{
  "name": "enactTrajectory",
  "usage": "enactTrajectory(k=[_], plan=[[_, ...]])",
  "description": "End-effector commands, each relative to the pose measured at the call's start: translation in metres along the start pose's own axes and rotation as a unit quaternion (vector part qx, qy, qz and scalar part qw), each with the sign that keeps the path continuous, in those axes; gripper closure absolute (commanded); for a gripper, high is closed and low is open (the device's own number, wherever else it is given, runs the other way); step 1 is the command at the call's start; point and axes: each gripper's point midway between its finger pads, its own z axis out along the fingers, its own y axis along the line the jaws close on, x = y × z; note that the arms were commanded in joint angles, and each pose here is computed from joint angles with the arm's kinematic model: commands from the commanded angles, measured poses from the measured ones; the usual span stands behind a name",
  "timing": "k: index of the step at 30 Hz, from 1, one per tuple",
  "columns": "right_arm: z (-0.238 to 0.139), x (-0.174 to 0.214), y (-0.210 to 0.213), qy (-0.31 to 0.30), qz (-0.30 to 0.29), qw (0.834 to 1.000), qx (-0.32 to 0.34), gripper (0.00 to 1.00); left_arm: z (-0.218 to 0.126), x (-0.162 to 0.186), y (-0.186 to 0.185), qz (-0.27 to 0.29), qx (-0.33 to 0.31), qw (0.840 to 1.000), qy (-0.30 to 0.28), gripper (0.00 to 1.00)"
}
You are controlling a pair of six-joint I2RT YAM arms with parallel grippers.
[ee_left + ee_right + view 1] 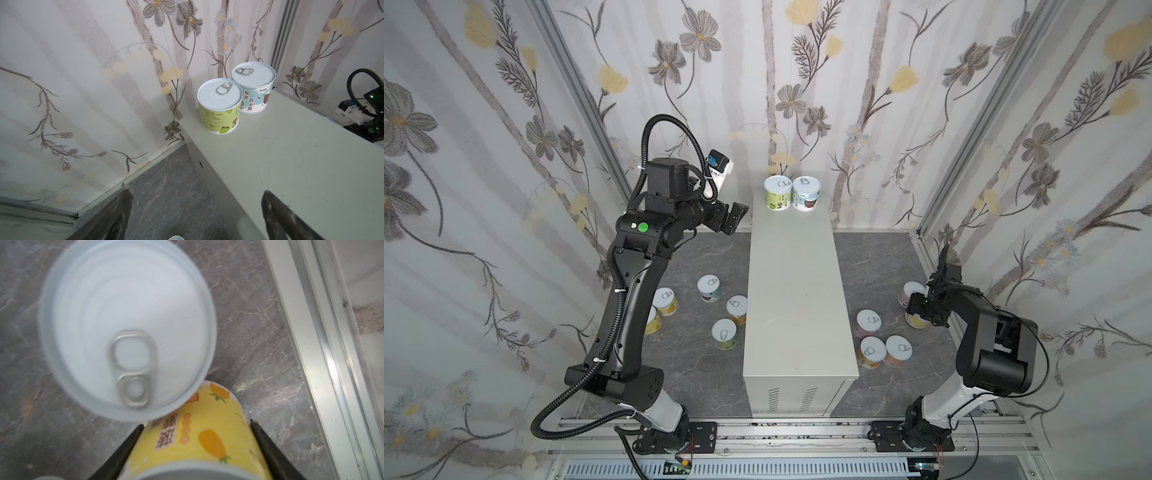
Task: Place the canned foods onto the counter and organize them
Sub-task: 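Grasp the yellow pineapple can with the right gripper and lift it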
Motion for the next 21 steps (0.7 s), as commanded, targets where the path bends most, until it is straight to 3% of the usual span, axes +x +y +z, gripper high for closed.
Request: enactTrajectory(k=[1, 10, 16, 21], plan=[[-0.02, -0.001, 0.015, -0.001, 0.004, 1.0, -0.009, 0.57, -0.004, 0.0, -0.002, 0.011, 0.003, 1.0, -0.001, 0.03], [-0.124, -0.027, 0.066, -0.073, -0.018, 0.994, -0.074, 0.61, -0.008, -0.004, -0.006, 0.021, 0.013, 1.0, -0.008, 0.03], [-0.202, -0.068, 0.124, -0.118, -0.08, 0.979, -0.148, 0.61, -0.008, -0.008, -0.009, 0.025, 0.022, 0.999, -0.018, 0.03], [-0.262, -0.087, 0.181, -0.152, -0.133, 0.956, -0.212, 0.62, -0.007, -0.009, -0.024, 0.028, 0.064, 0.997, -0.028, 0.03]])
